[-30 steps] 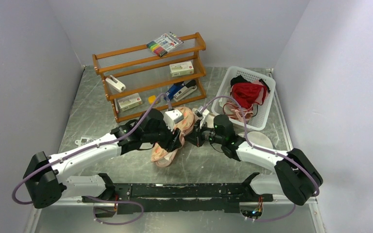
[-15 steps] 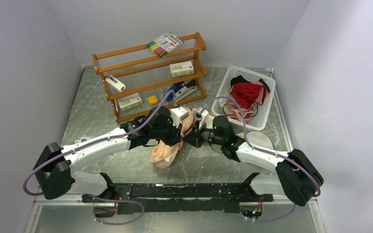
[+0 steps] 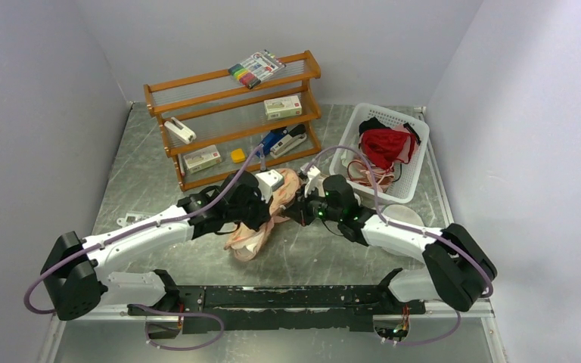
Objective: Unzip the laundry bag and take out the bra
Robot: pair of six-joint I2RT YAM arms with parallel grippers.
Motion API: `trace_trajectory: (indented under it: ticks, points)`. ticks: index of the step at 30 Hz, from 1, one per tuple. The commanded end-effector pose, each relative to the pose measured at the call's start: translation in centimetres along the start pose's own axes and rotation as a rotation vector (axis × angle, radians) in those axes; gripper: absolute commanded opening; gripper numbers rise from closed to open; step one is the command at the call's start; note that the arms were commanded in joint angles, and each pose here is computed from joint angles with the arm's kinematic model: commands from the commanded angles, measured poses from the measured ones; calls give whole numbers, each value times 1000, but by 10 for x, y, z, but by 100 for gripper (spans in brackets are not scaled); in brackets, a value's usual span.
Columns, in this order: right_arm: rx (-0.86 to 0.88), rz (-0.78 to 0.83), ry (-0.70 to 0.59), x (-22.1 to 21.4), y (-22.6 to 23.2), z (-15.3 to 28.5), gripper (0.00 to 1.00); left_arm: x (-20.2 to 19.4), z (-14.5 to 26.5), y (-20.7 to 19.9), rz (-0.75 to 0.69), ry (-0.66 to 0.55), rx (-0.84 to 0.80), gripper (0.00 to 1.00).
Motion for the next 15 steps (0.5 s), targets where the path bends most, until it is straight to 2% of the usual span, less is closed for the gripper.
trace_trajectory:
  ticks: [1,11,15]
  points:
    - [-148,22,16,10,-28,-7,0,-16,13,17,8,38,91,7]
    - [-288,-13,67,11,-63,-10,0,-27,23,33,26,41,181,7]
    - [-283,1,59,15,-65,-8,0,-29,23,36,25,53,196,7]
Point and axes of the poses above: each gripper's point midway between its finger pads, its own z axis back along the fingers, its own y axis along the line the jaws close on, x = y × z, the point moved 2 cm from there along z, back along the fingers, and after that the axes turned 9 degrees about z, right-handed, at the moved point
